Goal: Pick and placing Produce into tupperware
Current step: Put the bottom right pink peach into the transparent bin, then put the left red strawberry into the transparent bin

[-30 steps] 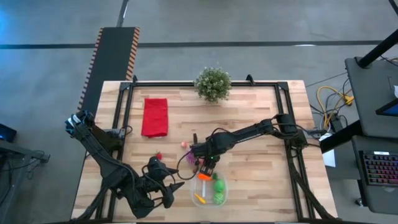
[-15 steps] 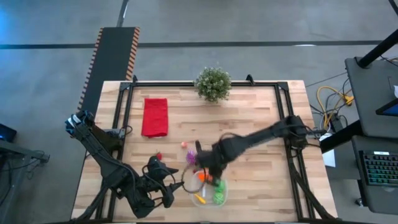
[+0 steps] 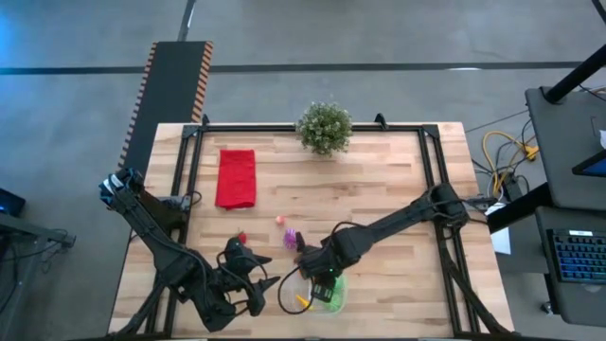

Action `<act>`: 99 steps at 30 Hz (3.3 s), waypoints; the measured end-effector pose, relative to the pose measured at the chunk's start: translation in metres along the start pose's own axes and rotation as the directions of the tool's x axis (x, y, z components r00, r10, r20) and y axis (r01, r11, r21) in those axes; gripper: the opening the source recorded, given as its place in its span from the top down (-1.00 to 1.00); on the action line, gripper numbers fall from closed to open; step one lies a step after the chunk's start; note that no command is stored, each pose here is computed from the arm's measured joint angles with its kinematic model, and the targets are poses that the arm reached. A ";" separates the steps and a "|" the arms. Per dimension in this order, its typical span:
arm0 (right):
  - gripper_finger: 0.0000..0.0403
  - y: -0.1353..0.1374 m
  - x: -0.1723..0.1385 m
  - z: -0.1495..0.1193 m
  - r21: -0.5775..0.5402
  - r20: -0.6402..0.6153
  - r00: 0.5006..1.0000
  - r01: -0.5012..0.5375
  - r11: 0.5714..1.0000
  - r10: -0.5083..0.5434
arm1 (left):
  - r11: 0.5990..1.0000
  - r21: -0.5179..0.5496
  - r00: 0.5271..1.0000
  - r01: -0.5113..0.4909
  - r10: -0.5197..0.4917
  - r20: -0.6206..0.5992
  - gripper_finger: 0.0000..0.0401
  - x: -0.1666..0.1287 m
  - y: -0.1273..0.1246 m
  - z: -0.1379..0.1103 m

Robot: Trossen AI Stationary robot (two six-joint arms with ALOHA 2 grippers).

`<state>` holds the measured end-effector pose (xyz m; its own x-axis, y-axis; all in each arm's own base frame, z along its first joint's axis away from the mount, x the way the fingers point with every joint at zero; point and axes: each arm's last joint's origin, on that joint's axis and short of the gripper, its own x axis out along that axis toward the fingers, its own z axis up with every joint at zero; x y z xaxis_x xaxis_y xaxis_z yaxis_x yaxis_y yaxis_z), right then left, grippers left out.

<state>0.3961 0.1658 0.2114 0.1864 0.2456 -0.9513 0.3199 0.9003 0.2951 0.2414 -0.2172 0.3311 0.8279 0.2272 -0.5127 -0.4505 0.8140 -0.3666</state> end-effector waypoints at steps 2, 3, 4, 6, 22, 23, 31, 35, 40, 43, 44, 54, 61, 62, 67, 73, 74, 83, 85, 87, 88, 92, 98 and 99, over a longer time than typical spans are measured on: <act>0.35 -0.001 0.006 0.000 0.004 -0.020 1.000 0.013 1.000 -0.013 | 1.000 -0.001 1.000 0.001 -0.001 0.000 -0.20 0.000 0.000 0.000; 0.35 -0.002 0.007 -0.001 0.006 -0.033 0.999 0.020 1.000 -0.020 | 1.000 -0.002 1.000 0.002 -0.002 0.000 -0.20 0.000 0.000 0.000; 0.34 -0.002 0.009 -0.002 0.006 -0.047 0.999 0.021 1.000 -0.020 | 1.000 -0.003 1.000 0.002 -0.002 0.001 -0.20 0.000 0.000 0.000; 0.31 0.000 0.011 -0.004 0.001 -0.059 0.998 0.010 1.000 -0.010 | 1.000 -0.004 1.000 0.003 -0.003 0.001 -0.20 0.000 0.000 0.000; -0.31 -0.013 -0.025 0.016 -0.054 0.010 0.989 0.151 0.987 -0.151 | 1.000 -0.001 1.000 0.000 0.000 0.000 -0.20 0.000 0.000 0.000; -0.33 -0.016 -0.028 0.021 -0.055 0.019 0.988 0.151 0.987 -0.150 | 1.000 0.001 1.000 -0.002 0.002 -0.001 -0.20 0.000 0.000 0.000; -0.31 -0.054 -0.044 0.053 -0.044 0.044 0.988 0.150 0.988 -0.148 | 0.997 -0.027 0.997 -0.069 0.068 -0.031 -0.20 -0.003 0.010 -0.003; -0.32 -0.075 -0.033 0.058 -0.046 -0.006 0.992 0.123 0.991 -0.123 | 0.998 -0.040 0.998 -0.054 0.052 -0.039 -0.20 -0.010 0.011 -0.004; -0.32 -0.087 -0.021 0.062 -0.047 -0.014 0.997 0.076 0.996 -0.077 | 0.996 -0.012 0.994 -0.092 0.092 -0.056 -0.20 -0.016 0.021 -0.005; -0.31 -0.091 -0.017 0.061 -0.043 -0.032 0.996 0.084 0.996 -0.085 | 0.990 -0.024 0.986 -0.139 0.136 -0.098 -0.20 -0.021 0.038 -0.009; -0.31 -0.092 -0.016 0.061 -0.048 -0.034 0.995 0.087 0.995 -0.089 | 0.989 -0.037 0.983 -0.146 0.141 -0.114 -0.20 -0.023 0.045 -0.009; -0.31 -0.093 -0.021 0.064 -0.096 -0.005 0.997 0.078 0.992 -0.079 | 0.975 -0.132 0.972 -0.180 0.155 -0.177 -0.04 -0.039 0.126 -0.022; -0.34 -0.101 -0.030 0.064 -0.099 -0.014 0.996 0.087 0.991 -0.089 | 0.928 -0.210 0.886 -0.308 0.199 -0.419 0.01 -0.031 0.180 -0.055; -0.35 -0.101 -0.031 0.063 -0.107 -0.020 0.996 0.089 0.990 -0.092 | 0.926 -0.205 0.872 -0.319 0.202 -0.446 0.01 -0.029 0.184 -0.060; -0.36 -0.103 -0.035 0.062 -0.129 -0.026 0.995 0.091 0.988 -0.095 | 0.896 -0.267 0.869 -0.354 0.209 -0.449 0.01 -0.022 0.195 -0.070; -0.39 -0.112 -0.055 0.064 -0.128 0.029 0.993 0.117 0.985 -0.114 | 0.748 -0.472 0.863 -0.467 0.269 -0.428 -0.10 -0.010 0.208 -0.070; -0.40 -0.114 -0.059 0.065 -0.117 0.039 0.993 0.120 0.986 -0.116 | 0.720 -0.498 0.860 -0.482 0.280 -0.427 -0.14 -0.008 0.210 -0.070; -0.42 -0.144 -0.074 0.075 0.042 0.062 0.990 0.126 0.991 -0.129 | 0.658 -0.565 0.855 -0.498 0.263 -0.447 -0.34 0.030 0.211 -0.070; -0.42 -0.148 -0.076 0.077 0.064 0.067 0.989 0.126 0.990 -0.130 | 0.671 -0.542 0.844 -0.505 0.252 -0.474 -0.34 0.038 0.214 -0.073; -0.43 -0.151 -0.079 0.077 0.077 0.074 0.989 0.123 0.989 -0.129 | 0.671 -0.526 0.833 -0.523 0.270 -0.484 -0.34 0.043 0.216 -0.074; -0.43 -0.152 -0.081 0.077 0.082 0.078 0.989 0.122 0.989 -0.129 | 0.667 -0.525 0.829 -0.529 0.277 -0.485 -0.34 0.045 0.217 -0.074; -0.43 -0.155 -0.086 0.078 0.092 0.094 0.986 0.127 0.988 -0.136 | 0.661 -0.536 0.834 -0.525 0.273 -0.480 -0.34 0.053 0.216 -0.073; -0.40 -0.163 -0.090 0.080 0.094 0.101 0.985 0.130 0.987 -0.139 | 0.671 -0.531 0.829 -0.517 0.238 -0.506 -0.34 0.072 0.209 -0.079; -0.39 -0.163 -0.090 0.080 0.090 0.102 0.985 0.131 0.987 -0.139 | 0.669 -0.520 0.819 -0.531 0.248 -0.517 -0.33 0.073 0.210 -0.081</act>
<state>0.4011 -0.0323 0.2563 0.2333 0.0799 -0.9691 0.4235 0.8888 0.1752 0.1808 -0.0729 0.1540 0.3936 0.1113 -0.9125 -0.9148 0.1457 -0.3768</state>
